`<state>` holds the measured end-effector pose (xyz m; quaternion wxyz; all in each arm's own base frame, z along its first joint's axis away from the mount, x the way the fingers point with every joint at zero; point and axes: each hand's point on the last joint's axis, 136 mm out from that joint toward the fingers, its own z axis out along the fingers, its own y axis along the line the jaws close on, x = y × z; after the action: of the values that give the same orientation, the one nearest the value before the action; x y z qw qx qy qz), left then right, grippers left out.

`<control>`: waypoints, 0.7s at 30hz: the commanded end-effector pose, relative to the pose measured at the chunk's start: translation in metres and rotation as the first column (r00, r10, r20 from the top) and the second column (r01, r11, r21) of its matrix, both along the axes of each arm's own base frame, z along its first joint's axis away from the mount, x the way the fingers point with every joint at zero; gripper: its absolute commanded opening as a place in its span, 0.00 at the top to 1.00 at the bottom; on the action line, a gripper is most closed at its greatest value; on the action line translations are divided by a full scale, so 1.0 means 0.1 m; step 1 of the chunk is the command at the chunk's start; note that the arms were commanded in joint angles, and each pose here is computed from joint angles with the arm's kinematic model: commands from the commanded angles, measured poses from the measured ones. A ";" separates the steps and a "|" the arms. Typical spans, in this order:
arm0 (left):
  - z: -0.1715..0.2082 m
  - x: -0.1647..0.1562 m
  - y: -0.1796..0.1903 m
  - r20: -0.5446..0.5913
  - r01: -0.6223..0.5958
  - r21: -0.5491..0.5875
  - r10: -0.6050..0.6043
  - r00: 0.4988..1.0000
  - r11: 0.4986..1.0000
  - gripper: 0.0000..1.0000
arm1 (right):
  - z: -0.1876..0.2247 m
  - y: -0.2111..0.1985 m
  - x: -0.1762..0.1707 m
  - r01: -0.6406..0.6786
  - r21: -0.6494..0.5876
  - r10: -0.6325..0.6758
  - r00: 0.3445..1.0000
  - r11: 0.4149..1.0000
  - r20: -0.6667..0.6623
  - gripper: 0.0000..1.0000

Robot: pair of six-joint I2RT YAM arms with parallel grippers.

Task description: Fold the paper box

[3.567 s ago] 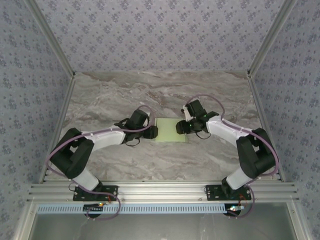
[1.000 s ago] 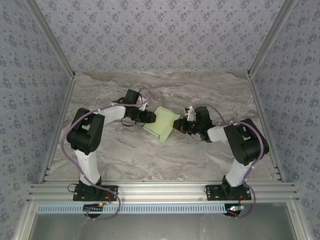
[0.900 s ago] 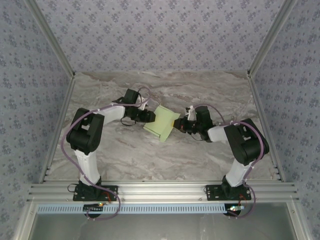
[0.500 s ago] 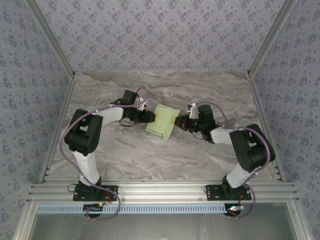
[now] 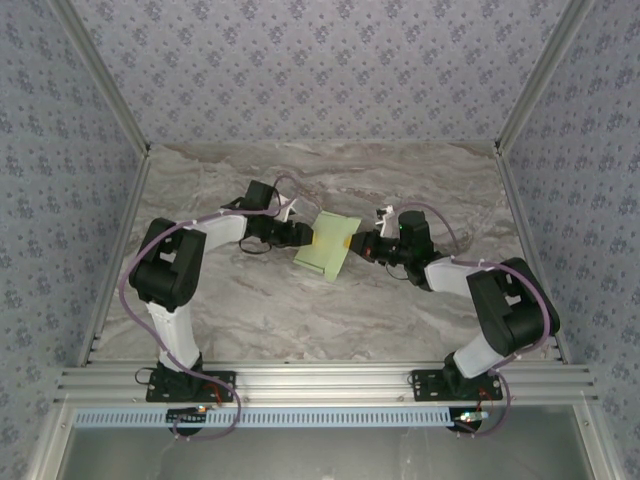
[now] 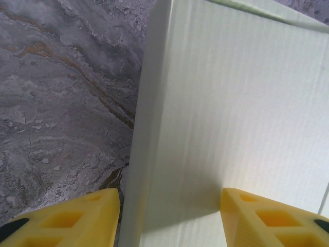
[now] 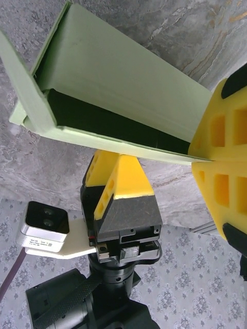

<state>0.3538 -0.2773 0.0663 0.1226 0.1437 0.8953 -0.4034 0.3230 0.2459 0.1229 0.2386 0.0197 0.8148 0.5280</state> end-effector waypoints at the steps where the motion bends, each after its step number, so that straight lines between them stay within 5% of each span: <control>1: -0.17 -0.17 -0.01 -0.079 0.036 0.028 -0.033 0.996 0.999 0.46 | 0.12 0.01 0.02 0.003 -0.002 -0.002 0.999 1.000 0.051 0.98; 12: -0.23 -0.20 -0.02 -0.108 0.041 0.027 -0.038 0.993 0.999 0.65 | -0.05 -0.06 0.04 0.032 -0.031 -0.031 1.000 0.999 0.003 0.99; 21: -0.24 -0.30 -0.06 -0.175 0.020 -0.022 -0.024 0.984 1.000 0.70 | 0.07 -0.04 0.04 0.021 -0.025 -0.020 1.000 0.999 0.018 0.99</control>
<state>0.3487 -0.2803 0.0605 0.1031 0.1373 0.8947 -0.4123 0.3189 0.2394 0.1089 0.2189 0.0403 0.8311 0.5096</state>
